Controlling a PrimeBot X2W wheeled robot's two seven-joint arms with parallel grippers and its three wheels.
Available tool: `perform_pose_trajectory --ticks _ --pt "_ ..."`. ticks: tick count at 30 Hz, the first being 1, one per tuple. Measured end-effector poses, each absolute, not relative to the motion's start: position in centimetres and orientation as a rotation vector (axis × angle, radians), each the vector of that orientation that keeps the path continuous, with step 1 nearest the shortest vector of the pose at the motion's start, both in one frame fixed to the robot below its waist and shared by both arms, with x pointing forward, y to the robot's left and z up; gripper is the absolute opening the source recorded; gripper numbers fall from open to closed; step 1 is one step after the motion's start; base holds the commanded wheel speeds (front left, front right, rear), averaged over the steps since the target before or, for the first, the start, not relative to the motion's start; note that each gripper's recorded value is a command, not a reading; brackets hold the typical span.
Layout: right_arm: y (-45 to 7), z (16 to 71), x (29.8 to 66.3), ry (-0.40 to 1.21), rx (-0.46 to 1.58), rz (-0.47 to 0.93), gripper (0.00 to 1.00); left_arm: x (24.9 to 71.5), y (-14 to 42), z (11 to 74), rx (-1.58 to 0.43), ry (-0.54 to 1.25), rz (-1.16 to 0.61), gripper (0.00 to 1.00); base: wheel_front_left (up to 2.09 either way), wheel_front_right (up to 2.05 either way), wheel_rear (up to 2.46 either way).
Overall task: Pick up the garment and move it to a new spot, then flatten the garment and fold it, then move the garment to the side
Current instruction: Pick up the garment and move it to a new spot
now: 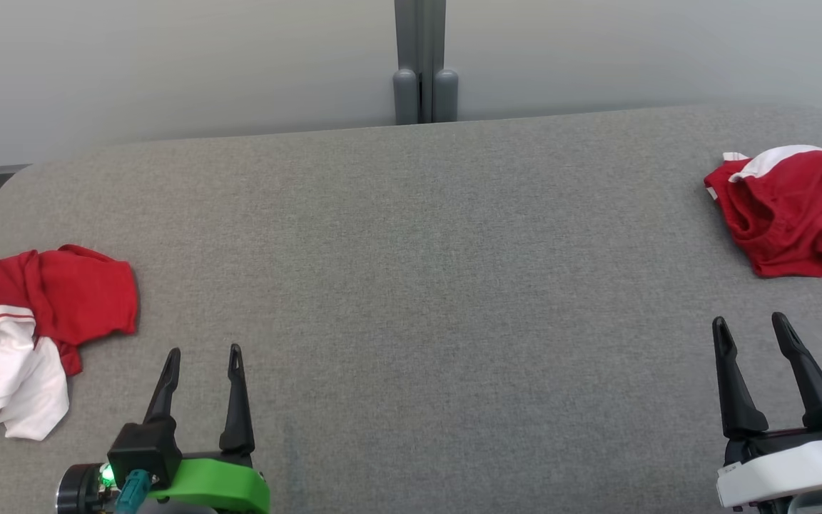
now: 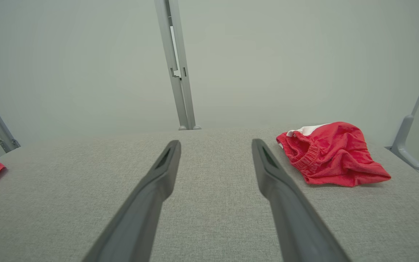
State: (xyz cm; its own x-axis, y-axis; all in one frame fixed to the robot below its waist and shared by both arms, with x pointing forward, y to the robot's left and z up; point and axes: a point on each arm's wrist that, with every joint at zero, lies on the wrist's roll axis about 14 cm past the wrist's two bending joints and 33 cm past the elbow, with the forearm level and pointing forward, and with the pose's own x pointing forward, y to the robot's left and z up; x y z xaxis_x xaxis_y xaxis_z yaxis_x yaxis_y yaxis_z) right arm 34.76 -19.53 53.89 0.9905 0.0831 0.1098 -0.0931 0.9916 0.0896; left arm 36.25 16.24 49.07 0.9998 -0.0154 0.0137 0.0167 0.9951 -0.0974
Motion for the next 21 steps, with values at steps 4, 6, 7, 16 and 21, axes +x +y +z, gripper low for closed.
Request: perform_pose_trajectory --ticks 4,6,7,16,21 --pt "-18.9 54.0 35.3 -0.103 0.087 0.114 1.00 36.7 16.7 49.9 -0.103 -0.039 -0.004 1.00 0.00 0.00 0.00" --pt "-18.1 54.3 35.8 -0.110 0.082 0.141 1.00 37.0 17.1 50.5 -0.109 -0.058 0.013 1.00 0.00 0.00 0.00" --pt "-17.6 54.4 36.1 -0.111 0.082 0.157 1.00 37.1 17.3 50.8 -0.114 -0.068 0.024 1.00 0.00 0.00 0.00" --pt "-11.5 55.2 39.0 -0.120 0.091 0.349 1.00 35.2 23.3 52.0 -0.106 -0.112 0.215 1.00 0.00 0.00 0.00" --pt "-8.2 55.4 40.0 -0.118 0.100 0.444 1.00 32.7 26.7 52.0 -0.088 -0.113 0.331 1.00 0.00 0.00 0.00"
